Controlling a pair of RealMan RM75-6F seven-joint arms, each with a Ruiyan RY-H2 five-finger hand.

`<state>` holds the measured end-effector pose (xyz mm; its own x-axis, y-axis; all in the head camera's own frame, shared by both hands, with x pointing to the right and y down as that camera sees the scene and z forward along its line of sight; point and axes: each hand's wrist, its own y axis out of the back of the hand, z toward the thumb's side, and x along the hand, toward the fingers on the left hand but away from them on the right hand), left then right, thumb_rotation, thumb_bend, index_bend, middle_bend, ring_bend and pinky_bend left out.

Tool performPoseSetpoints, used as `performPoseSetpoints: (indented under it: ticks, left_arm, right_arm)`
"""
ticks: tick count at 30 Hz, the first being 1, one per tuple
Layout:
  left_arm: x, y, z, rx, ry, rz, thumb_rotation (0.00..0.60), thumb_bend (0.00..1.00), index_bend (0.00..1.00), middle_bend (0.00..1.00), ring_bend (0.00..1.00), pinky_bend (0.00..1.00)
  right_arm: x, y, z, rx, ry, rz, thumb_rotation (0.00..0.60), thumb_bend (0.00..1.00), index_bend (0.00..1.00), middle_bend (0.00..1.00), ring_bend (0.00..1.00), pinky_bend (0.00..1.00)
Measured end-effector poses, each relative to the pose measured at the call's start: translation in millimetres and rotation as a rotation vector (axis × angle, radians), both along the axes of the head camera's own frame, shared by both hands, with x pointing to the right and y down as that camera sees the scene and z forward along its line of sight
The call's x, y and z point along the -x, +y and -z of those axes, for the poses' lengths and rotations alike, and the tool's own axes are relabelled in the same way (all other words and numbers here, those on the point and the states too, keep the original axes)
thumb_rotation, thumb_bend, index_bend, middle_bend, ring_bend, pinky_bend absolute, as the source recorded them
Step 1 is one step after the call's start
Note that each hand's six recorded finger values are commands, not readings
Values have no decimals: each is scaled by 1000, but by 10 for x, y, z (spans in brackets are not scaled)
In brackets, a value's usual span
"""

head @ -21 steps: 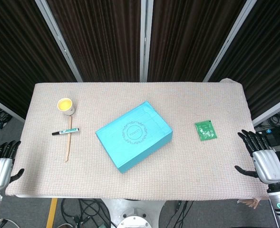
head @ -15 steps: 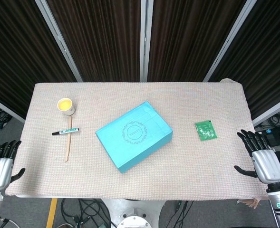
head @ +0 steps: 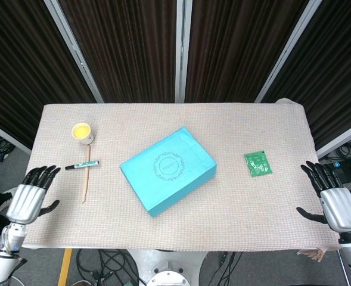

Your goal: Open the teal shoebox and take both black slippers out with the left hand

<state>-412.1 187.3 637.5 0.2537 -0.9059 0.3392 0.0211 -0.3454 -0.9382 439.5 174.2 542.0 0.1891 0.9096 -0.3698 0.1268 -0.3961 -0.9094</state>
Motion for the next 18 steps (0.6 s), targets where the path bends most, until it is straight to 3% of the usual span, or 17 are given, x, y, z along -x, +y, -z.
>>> performPoseSetpoints:
  ticks: [6,11,18]
  left_arm:
    - [-350,-203,-378,-56,101,-140,600,172,111,100,107,176]
    - [-588,-323,-620,-95,130,-230,600,171,86,44,58,176]
    - [-1135,-399,-938,-86,195,-341,600,169,79,44,58,174]
  right_arm:
    - [-23,32,40,-1,16,-17,600,21,29,22,0,0]
    - [-36,52,59,-1,29,-31,600,20,29,21,0,0]
    - [-36,53,57,6,40,-42,600,20,29,21,0,0]
